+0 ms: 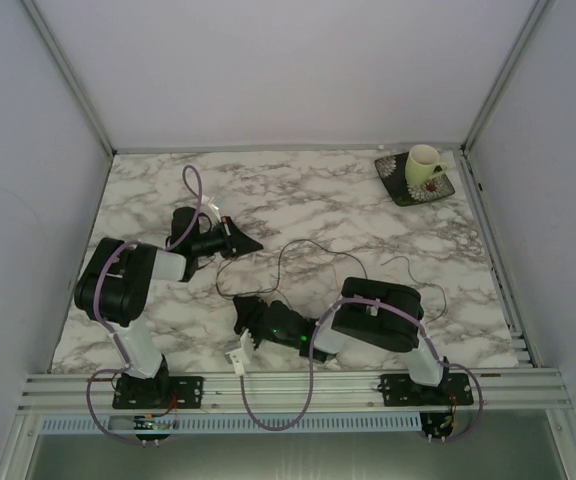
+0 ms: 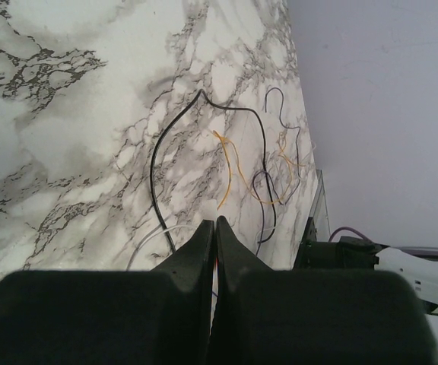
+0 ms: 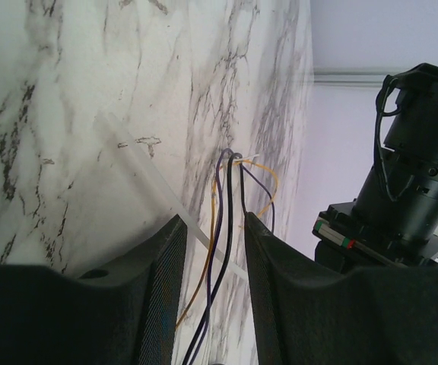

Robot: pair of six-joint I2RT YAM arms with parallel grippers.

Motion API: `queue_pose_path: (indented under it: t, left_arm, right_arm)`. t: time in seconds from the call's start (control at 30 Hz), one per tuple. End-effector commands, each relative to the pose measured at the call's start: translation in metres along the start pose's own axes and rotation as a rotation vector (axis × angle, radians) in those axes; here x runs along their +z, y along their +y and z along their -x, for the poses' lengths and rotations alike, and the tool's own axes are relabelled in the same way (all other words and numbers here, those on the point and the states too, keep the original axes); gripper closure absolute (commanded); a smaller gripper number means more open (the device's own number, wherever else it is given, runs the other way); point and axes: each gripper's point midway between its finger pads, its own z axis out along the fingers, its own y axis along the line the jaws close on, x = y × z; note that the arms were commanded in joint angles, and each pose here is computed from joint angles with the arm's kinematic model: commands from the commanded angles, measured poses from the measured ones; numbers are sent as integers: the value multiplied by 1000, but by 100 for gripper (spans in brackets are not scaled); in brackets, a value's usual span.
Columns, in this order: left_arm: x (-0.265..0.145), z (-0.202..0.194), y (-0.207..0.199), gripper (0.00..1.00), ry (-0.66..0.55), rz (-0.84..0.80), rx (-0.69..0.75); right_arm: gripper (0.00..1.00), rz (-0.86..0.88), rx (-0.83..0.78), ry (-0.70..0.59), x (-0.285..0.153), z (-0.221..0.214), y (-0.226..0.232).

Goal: Zip-tie the wires
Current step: Tie the cable at the center of the board.

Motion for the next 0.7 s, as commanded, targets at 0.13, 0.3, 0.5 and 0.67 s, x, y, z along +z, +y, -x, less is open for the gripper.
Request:
queue_pose_path:
  t: [0.13,0.3,0.5,0.67]
  left_arm:
    - [4,4,-3,100,-6,-10,15]
    - [5,4,-2,100,-6,-7,13]
    - [6,4,1,100,-5,-1,10]
    - [7,4,2,100,-4,2,8]
  right_arm:
    - [68,-44,20,-13,3,7,-8]
    - [71,-39,14,-13,2,7,-6]
    - [71,-41,14,-20,0,13,-6]
    - [72,-44,20,-25,-1,18,-5]
